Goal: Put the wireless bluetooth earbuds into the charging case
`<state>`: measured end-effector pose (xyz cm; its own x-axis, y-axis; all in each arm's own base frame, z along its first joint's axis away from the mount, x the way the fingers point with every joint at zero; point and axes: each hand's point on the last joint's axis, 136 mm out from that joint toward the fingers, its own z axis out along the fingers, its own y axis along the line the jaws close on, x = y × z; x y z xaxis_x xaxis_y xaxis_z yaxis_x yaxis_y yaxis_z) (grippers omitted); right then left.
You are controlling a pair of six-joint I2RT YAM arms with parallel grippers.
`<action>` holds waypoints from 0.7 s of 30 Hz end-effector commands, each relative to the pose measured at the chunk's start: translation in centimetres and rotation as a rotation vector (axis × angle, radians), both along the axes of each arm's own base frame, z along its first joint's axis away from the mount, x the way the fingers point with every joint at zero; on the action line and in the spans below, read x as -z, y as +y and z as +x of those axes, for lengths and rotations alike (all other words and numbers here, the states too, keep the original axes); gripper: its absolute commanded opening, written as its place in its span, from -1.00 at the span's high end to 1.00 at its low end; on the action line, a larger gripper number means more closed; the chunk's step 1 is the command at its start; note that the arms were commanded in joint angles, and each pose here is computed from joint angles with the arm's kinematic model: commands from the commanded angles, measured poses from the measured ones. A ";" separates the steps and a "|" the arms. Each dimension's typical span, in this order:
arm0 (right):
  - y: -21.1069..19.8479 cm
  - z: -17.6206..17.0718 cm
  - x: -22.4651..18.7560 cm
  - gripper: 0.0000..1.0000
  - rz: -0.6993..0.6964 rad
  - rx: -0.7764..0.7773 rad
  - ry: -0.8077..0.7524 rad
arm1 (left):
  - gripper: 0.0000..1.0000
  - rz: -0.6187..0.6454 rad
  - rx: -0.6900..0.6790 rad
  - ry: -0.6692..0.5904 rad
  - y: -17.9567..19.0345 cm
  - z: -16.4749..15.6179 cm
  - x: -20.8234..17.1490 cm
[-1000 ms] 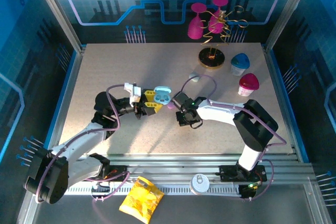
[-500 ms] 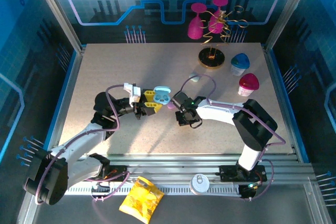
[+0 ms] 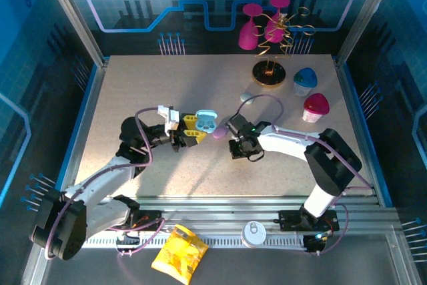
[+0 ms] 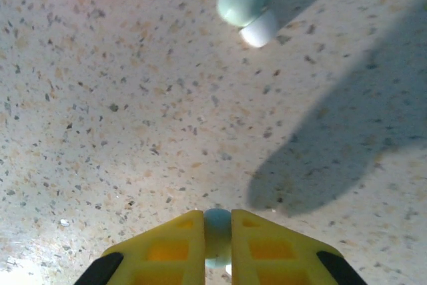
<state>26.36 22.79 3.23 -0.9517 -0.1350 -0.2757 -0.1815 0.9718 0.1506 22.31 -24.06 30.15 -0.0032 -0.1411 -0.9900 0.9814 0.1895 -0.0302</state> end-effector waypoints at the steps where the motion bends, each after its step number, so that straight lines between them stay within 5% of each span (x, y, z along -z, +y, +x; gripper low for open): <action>1: -0.1 0.0 -0.8 0.76 0.047 -0.013 0.000 | 0.38 -0.002 -0.019 -0.033 0.2 0.2 0.2; 12: 0.0 0.3 -3.8 0.75 0.537 0.073 0.078 | 0.38 0.005 -0.018 -0.024 0.0 0.7 0.5; 21: -1.2 0.4 -6.8 0.74 0.781 0.051 0.119 | 0.37 0.005 -0.012 -0.022 -0.2 1.1 0.7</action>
<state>27.57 20.65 8.13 -0.9736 0.1316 -0.1866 -0.0437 0.6948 0.7179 23.27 -24.42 28.69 -0.0435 -0.1234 -0.9914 0.9793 0.1912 -0.0668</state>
